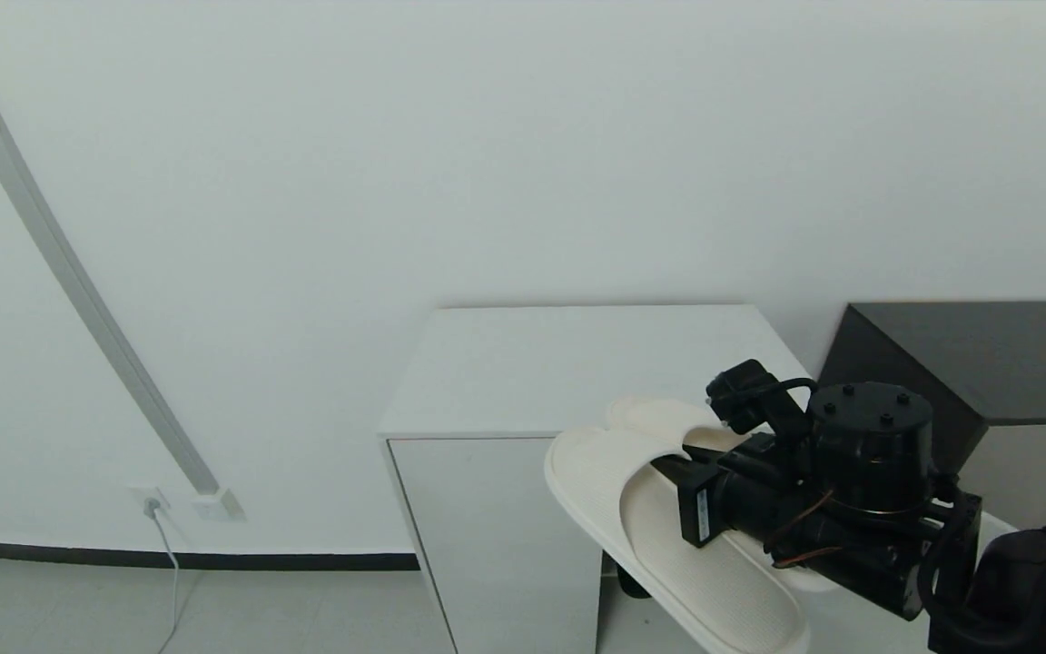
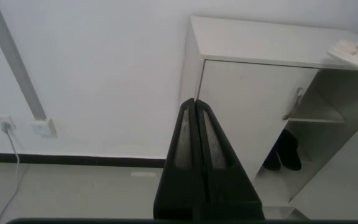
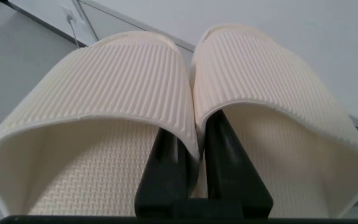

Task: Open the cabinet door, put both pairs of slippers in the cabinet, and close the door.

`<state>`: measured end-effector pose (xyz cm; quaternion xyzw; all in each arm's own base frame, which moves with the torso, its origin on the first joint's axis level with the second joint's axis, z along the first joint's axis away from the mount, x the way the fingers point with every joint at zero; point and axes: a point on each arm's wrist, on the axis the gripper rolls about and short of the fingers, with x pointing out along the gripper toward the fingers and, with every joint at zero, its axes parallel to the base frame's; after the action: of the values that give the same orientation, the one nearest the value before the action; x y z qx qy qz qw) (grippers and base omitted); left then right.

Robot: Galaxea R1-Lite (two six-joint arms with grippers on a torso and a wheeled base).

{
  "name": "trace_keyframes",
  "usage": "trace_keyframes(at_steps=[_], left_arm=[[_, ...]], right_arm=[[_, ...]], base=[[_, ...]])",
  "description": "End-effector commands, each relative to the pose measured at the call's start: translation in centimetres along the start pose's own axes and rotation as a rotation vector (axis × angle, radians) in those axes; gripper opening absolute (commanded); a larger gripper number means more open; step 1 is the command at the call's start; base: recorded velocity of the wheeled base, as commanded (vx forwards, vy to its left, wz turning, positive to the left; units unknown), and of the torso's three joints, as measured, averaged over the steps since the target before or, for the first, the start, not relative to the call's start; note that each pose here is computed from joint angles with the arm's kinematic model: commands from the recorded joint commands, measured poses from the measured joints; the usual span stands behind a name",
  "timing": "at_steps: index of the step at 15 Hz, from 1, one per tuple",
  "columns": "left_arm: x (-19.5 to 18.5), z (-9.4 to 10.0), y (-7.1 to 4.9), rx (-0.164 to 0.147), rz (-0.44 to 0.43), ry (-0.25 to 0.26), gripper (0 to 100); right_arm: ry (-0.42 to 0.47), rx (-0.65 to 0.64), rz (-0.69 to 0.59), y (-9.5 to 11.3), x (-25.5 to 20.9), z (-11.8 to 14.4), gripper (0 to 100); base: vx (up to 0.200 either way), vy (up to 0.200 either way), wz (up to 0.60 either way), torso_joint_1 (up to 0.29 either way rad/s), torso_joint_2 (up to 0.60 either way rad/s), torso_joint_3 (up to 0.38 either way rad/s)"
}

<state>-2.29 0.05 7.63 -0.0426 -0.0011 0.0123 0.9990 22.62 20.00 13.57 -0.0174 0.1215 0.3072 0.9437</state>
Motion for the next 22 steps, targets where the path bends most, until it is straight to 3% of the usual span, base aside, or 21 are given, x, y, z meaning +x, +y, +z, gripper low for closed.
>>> trace_keyframes(at_steps=[1, 5, 22], left_arm=[[0.0, 0.0, 0.0, 0.001, 0.0, 0.001, 0], [0.0, 0.0, 0.0, -0.001, 0.0, 0.001, 0], [0.0, 0.0, 0.0, -0.001, 0.003, -0.001, 0]], right_arm=[[-0.001, 0.0, -0.001, 0.0, 0.0, 0.0, 0], [-0.01, -0.001, 0.0, 0.0, -0.2, -0.2, 0], [-0.123, -0.109, 0.014, -0.2, -1.7, -1.2, 0]], base=[[0.0, -0.2, 0.0, 0.007, 0.0, -0.002], [0.0, -0.2, 0.0, 0.004, 0.0, 0.001], [0.0, 0.0, 0.0, 0.0, 0.0, 0.0]])
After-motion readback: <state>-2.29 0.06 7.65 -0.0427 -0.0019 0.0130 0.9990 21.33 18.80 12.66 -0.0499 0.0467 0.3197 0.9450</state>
